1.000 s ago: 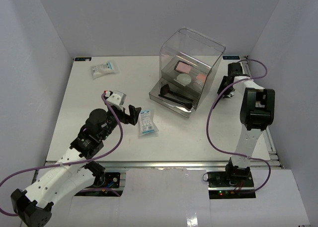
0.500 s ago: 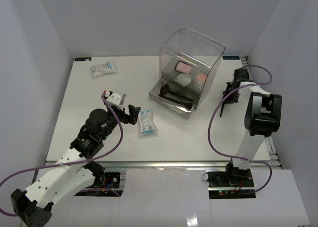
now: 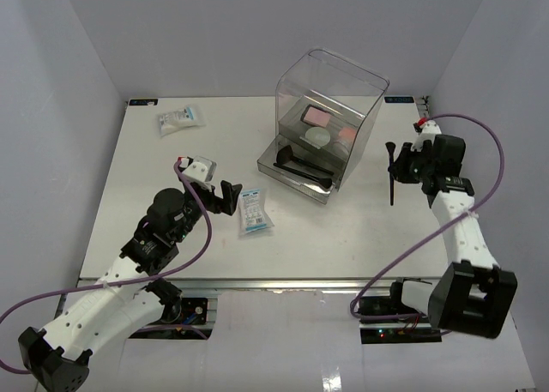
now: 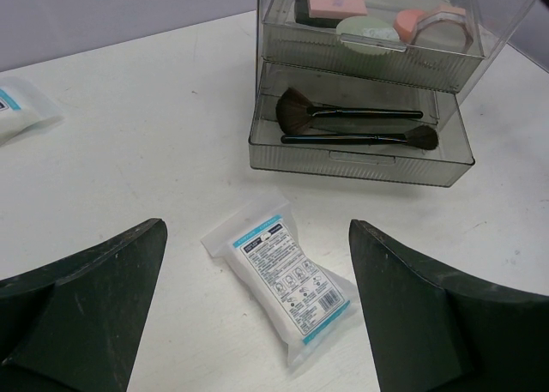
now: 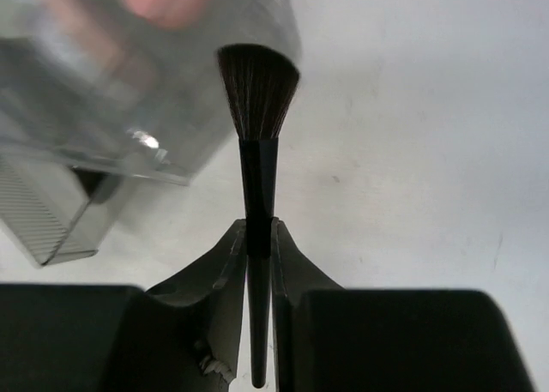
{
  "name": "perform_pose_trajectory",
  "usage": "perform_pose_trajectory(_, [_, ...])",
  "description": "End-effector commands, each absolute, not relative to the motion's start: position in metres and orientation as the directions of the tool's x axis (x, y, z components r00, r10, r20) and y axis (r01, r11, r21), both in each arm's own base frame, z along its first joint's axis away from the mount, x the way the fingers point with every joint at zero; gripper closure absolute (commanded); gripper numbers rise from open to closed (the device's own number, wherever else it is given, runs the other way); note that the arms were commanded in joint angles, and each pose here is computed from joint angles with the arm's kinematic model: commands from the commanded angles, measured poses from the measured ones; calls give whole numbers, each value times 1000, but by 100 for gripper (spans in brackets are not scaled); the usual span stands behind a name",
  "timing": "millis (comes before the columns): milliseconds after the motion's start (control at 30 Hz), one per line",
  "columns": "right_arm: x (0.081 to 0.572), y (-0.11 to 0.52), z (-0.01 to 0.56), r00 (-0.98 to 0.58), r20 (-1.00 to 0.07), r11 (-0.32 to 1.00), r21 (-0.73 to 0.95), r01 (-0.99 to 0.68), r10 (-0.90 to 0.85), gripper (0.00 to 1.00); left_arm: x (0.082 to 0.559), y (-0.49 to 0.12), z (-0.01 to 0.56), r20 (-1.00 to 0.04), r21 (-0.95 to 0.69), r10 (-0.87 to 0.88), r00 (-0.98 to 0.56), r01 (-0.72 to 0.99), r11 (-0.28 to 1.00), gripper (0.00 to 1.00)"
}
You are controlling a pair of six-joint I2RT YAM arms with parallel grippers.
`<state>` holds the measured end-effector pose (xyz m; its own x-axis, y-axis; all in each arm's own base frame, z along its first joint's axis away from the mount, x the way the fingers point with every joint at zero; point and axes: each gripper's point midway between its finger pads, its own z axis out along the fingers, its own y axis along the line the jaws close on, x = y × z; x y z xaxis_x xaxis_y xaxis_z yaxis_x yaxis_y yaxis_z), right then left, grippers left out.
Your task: Organize the makeup
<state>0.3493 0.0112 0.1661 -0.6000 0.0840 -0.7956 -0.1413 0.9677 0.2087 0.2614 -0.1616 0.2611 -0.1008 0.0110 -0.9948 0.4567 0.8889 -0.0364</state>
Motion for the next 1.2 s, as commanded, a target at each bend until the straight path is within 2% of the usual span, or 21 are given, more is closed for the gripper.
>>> perform_pose_trajectory(0, [313,73,246,-194,-970,785,5,-619,-147,92,262,-158,263,-996,-32,8,-88,445,895,2])
perform_pose_trajectory(67, [282,106,265,-59,-982,620,-67,-781,-181,92,262,-159,261,-996,-31,11,-92,446,894,2])
perform_pose_trajectory(200, [251,149,287,130,-956,363,-222,-905,-261,92,263,-158,258,-995,-28,17,-98,443,896,2])
perform_pose_trajectory(400, [242,210,291,240,-905,197,-322,-926,-351,92,267,-156,253,-993,-20,31,-113,425,905,2])
perform_pose_trajectory(600, [298,260,253,154,-832,283,-347,-894,-533,92,270,-153,247,-991,-10,45,-126,405,914,2])
perform_pose_trajectory(767, [364,268,227,36,-772,402,-370,-838,-635,92,271,-151,246,-991,-4,50,-127,396,918,2])
perform_pose_trajectory(900, [390,270,203,-22,-733,432,-376,-819,-680,90,271,-151,247,-991,-5,48,-124,397,918,2])
perform_pose_trajectory(1000, [398,270,190,-49,-715,440,-374,-816,-698,79,270,-151,249,-992,-7,45,-120,402,916,2])
perform_pose_trajectory(1167, [398,270,179,-75,-708,446,-356,-821,-703,55,269,-153,251,-992,-11,41,-117,412,911,2])
